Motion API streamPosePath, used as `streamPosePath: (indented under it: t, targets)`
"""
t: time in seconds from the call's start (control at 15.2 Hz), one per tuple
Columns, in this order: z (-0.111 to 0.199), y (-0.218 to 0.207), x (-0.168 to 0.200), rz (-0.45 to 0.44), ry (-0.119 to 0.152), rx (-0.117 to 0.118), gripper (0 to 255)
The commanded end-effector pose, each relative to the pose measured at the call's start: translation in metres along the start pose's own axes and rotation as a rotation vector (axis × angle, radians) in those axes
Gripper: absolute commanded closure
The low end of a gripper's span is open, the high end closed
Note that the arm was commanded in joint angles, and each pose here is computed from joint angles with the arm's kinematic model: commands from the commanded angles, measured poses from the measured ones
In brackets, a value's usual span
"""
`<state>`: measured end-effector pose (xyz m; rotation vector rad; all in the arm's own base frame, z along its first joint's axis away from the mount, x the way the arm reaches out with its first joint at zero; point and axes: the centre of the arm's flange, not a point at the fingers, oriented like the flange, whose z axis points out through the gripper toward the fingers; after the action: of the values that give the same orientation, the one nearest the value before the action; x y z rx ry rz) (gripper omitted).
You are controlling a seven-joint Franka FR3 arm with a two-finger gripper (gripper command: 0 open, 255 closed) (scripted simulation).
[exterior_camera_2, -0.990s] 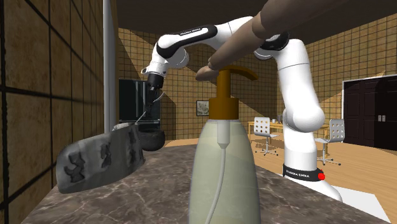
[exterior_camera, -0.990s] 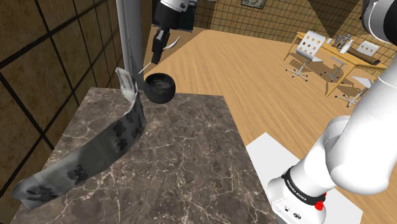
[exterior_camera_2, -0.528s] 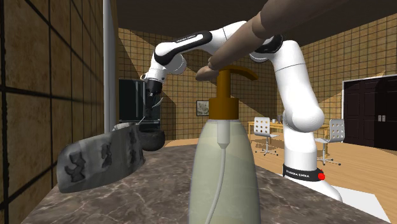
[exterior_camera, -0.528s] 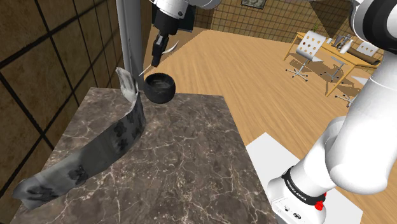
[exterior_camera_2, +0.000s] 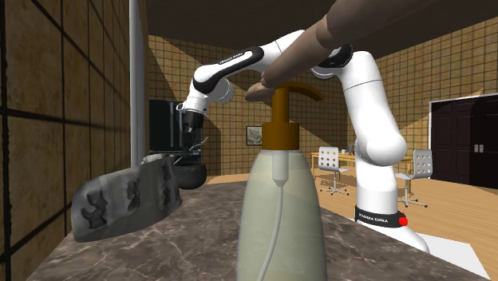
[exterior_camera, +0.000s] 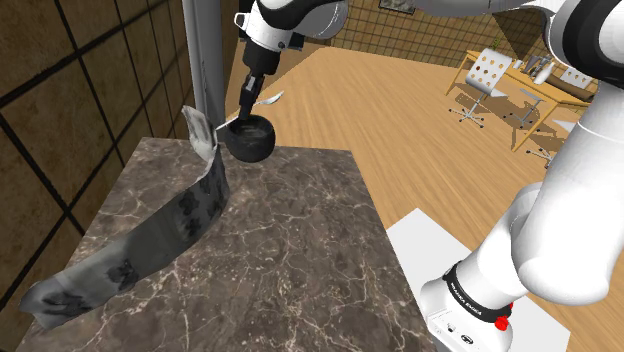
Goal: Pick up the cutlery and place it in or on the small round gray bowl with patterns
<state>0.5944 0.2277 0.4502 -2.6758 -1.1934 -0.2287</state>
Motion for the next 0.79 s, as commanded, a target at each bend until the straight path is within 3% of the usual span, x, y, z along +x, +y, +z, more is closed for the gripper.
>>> streamPosePath:
  t: [0.0, 0.53, 0.59, 0.73]
  targets:
    - [0.0109, 0.0014, -0.0020, 0.000, 0.000, 0.000, 255]
    - [0.0146, 0.0019, -0.0029, 0.000, 0.000, 0.000, 255]
    - [0.0146, 0.0019, -0.0029, 0.000, 0.000, 0.000, 0]
    - [0.0146, 0.0019, -0.0029, 0.000, 0.000, 0.000, 0]
